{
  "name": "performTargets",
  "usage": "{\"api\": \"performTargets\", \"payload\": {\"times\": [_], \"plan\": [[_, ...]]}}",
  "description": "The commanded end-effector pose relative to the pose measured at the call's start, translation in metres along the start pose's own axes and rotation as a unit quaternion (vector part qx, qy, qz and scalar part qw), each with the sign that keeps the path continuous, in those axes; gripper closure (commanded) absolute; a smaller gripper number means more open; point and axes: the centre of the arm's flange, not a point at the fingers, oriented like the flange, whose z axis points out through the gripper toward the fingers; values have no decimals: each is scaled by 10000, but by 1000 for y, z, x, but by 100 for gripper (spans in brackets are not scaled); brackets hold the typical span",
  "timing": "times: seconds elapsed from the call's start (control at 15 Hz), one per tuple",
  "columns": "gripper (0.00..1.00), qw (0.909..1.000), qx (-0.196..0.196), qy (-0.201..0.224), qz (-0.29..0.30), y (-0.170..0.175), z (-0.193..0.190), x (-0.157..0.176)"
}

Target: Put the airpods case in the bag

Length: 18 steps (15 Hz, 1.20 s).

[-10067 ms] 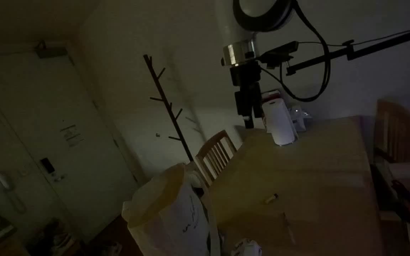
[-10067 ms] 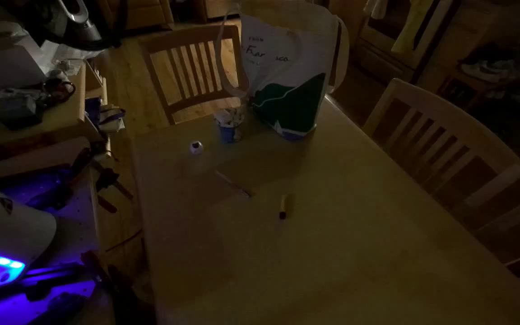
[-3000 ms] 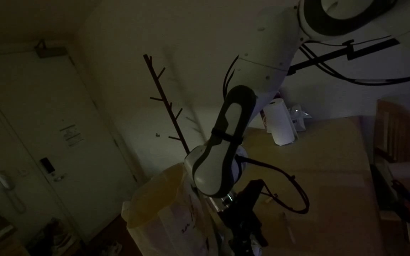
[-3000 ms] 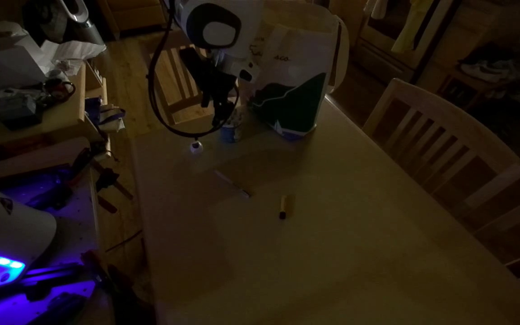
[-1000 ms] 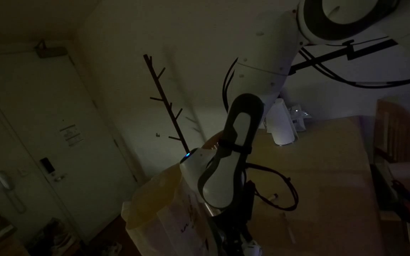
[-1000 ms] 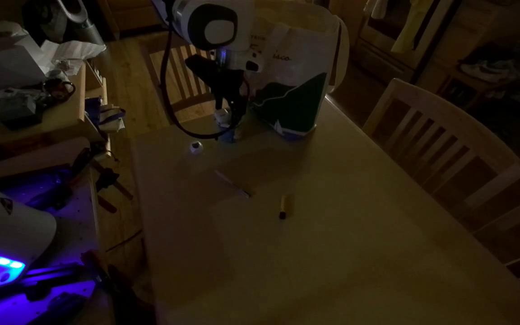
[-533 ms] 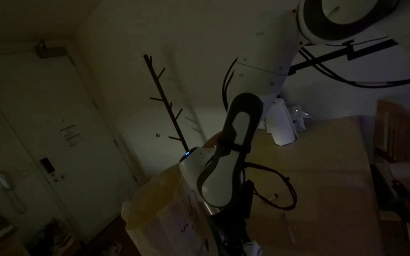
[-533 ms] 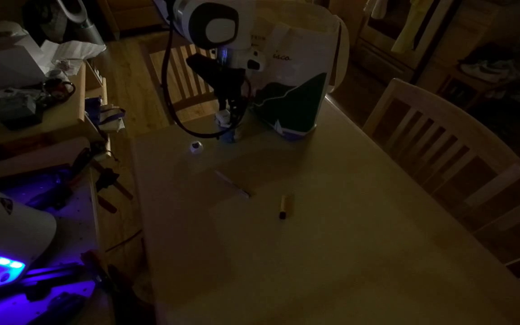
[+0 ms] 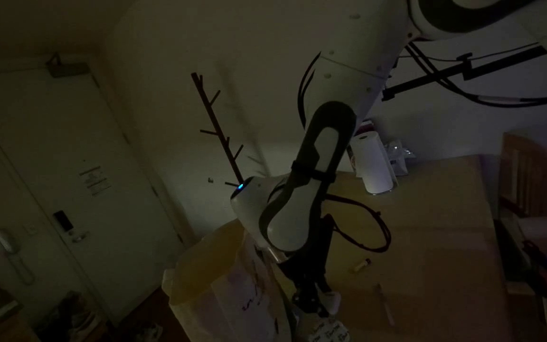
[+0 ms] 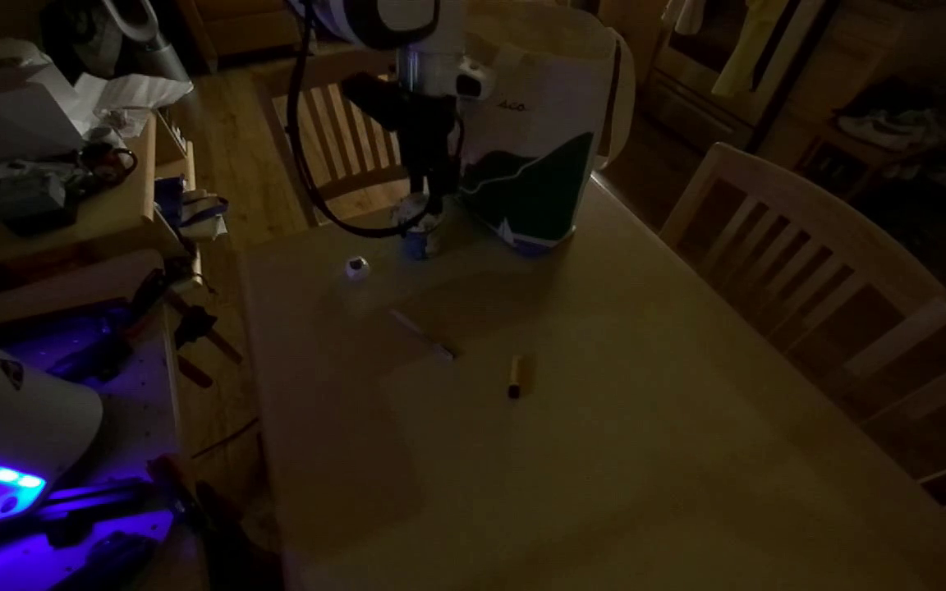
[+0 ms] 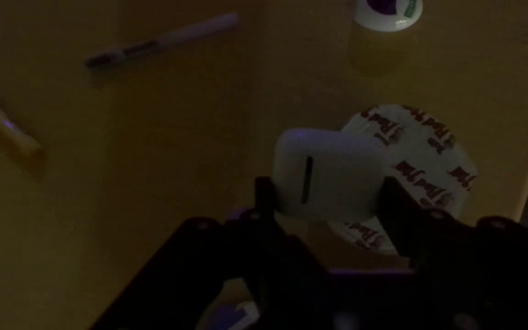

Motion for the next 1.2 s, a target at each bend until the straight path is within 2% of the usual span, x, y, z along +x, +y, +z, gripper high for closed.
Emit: {"api": "performTargets", "payload": {"times": [0.0,0.27,0.33,0.47,0.53,0.73,0.8,0.93,1.13], "plan": [[67,9975,-695,-63,88,4,-53,-10],[67,9885,-1394,434,-398,0,-115,-13],[67,9859,-1469,626,-508,-1,-129,-16],[67,9860,-1335,862,-504,1,-140,-24],[42,9881,-1300,699,-441,-2,-130,-11],[42,9875,-1282,805,-439,-3,-143,-15],[67,9876,-1282,799,-439,-3,-142,-16],[67,9813,-1556,952,-613,-5,-156,-16],[67,9659,-2122,1204,-872,-5,-188,-11]]}}
